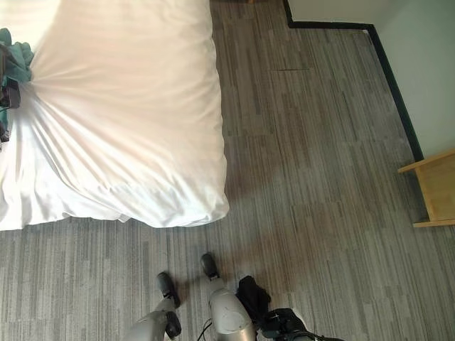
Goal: Pick up bed clothes into laundry basket.
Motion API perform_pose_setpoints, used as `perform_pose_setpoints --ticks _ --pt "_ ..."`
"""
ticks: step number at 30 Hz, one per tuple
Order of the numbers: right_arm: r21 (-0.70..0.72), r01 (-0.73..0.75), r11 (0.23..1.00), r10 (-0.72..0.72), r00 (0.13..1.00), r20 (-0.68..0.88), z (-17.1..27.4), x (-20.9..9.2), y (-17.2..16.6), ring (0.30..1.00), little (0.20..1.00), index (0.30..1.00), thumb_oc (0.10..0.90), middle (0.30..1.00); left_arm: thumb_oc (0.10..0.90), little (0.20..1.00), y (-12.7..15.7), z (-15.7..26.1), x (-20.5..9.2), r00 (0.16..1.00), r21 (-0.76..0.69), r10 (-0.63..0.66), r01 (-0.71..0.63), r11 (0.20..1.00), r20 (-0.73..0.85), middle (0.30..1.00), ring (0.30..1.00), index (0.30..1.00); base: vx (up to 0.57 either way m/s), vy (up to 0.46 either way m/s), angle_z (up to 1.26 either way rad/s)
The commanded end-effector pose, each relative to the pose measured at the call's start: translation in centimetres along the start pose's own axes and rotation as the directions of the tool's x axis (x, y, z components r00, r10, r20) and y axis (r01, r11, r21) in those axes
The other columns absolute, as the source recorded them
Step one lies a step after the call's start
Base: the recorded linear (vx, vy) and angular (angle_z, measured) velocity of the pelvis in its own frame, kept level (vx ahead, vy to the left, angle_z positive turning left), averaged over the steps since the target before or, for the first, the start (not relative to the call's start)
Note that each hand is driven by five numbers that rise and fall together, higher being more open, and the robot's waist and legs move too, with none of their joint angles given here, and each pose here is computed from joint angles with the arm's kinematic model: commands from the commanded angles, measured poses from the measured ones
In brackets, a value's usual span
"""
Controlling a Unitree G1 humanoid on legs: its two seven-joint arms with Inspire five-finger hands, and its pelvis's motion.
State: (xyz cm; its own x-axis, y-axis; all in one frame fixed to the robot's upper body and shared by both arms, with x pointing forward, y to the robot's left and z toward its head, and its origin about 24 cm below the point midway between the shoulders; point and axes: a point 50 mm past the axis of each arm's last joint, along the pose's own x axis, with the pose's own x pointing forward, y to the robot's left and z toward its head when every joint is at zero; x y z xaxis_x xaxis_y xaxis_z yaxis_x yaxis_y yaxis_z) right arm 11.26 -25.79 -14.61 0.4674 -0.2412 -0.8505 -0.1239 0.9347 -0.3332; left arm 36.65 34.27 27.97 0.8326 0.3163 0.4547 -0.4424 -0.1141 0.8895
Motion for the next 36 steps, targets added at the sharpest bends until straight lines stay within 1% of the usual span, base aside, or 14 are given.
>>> perform_pose_setpoints --ticks 1,6,7,8,9,10,12,14,15,16,20,24,30,36 --pt "-0.023 0.06 0.998 -0.063 0.967 -0.247 -7.5 -2.2 -2.7 0.3 0.3 0.3 0.4 0.3 0.4 0.3 7.1 -0.3 2.3 0.97 -0.144 0.225 -0.237 0.961 -0.098 0.3 0.3 0.3 0.0 -0.003 0.09" --pt "-0.012 0.049 0.999 -0.051 0.969 -0.243 -7.1 -2.0 -2.2 0.3 0.3 0.3 0.4 0.3 0.4 0.3 6.3 4.6 1.6 0.966 -0.399 0.253 -0.209 0.893 0.061 0.3 0.3 0.3 0.0 -0.007 0.06" --pt "-0.012 0.044 0.999 -0.045 0.972 -0.229 -6.7 -1.9 -1.4 0.3 0.3 0.3 0.4 0.3 0.4 0.3 4.6 6.8 0.2 0.953 -0.449 0.245 -0.144 0.882 0.176 0.3 0.3 0.3 -0.02 0.01 0.04" --pt "-0.021 0.042 0.999 -0.045 0.973 -0.227 -6.6 -1.8 -1.3 0.3 0.3 0.3 0.4 0.3 0.8 0.9 3.4 7.1 -0.6 0.952 -0.449 0.224 -0.11 0.887 0.208 0.9 0.9 0.9 -0.02 0.019 0.06" --pt "-0.031 0.043 0.999 -0.049 0.972 -0.228 -6.5 -1.8 -1.3 0.3 0.3 0.3 0.4 0.3 0.8 0.9 1.6 7.4 -1.5 0.956 -0.445 0.178 -0.058 0.894 0.232 0.9 0.9 0.9 -0.01 0.014 0.06" --pt "-0.035 0.044 0.998 -0.051 0.972 -0.23 -6.6 -1.8 -1.4 0.3 0.3 0.3 0.4 0.3 0.8 0.9 1.5 7.3 -1.6 0.957 -0.446 0.176 -0.057 0.893 0.23 0.9 0.9 0.9 0.0 0.026 0.07" --pt "-0.062 0.057 0.996 -0.071 0.967 -0.245 -6.7 -1.8 -2.1 0.3 0.3 0.3 0.4 0.3 0.8 0.9 -2.1 6.8 -2.8 0.972 -0.415 0.042 0.06 0.908 0.232 0.9 0.9 0.9 0.01 0.015 0.02" --pt "-0.062 0.058 0.996 -0.071 0.967 -0.246 -6.7 -1.8 -2.1 0.3 0.3 0.3 0.4 0.3 0.8 0.9 -2.1 6.8 -2.8 0.972 -0.416 0.041 0.061 0.907 0.232 0.9 0.9 0.9 0.01 0.013 -0.06" --pt "-0.079 0.078 0.994 -0.095 0.963 -0.25 -6.6 -1.8 -3.0 0.3 0.3 0.3 0.4 0.3 0.8 0.9 -3.6 5.8 -2.5 0.984 -0.378 -0.041 0.105 0.92 0.173 0.9 0.9 0.9 0.0 0.013 -0.08" --pt "-0.077 0.078 0.994 -0.095 0.964 -0.25 -6.6 -1.8 -3.0 0.3 0.3 0.3 0.4 0.3 0.8 0.9 -3.5 5.9 -2.4 0.984 -0.379 -0.04 0.105 0.92 0.175 0.9 0.9 0.9 0.01 0.012 -0.07" --pt "-0.081 0.062 0.995 -0.082 0.959 -0.273 -7.4 -2.1 -2.7 0.3 0.3 0.3 0.4 0.3 0.8 0.9 -1.9 5.6 -1.0 0.99 -0.361 -0.015 0.065 0.93 0.137 0.9 0.9 0.9 0.01 -0.003 -0.06" --pt "-0.082 0.042 0.996 -0.064 0.959 -0.277 -7.9 -2.3 -2.3 0.3 0.3 0.3 0.4 0.3 0.8 0.9 2.8 5.5 1.0 0.981 -0.21 0.137 -0.106 0.972 0.14 0.9 0.9 0.9 0.0 0.0 0.0" --pt "-0.097 0.039 0.995 -0.062 0.966 -0.251 -7.3 -2.1 -2.3 0.3 0.3 0.3 0.4 0.3 0.8 0.9 5.0 3.7 2.3 0.983 0.01 0.163 -0.164 0.986 0.082 0.9 0.9 0.9 0.0 -0.001 -0.04" --pt "-0.1 0.038 0.994 -0.063 0.963 -0.262 -7.2 -2.0 -2.4 0.3 0.3 0.3 0.4 0.3 0.8 0.9 4.5 2.7 2.5 0.994 0.081 0.103 -0.105 0.991 0.029 0.9 0.9 0.9 0.0 0.002 -0.07"
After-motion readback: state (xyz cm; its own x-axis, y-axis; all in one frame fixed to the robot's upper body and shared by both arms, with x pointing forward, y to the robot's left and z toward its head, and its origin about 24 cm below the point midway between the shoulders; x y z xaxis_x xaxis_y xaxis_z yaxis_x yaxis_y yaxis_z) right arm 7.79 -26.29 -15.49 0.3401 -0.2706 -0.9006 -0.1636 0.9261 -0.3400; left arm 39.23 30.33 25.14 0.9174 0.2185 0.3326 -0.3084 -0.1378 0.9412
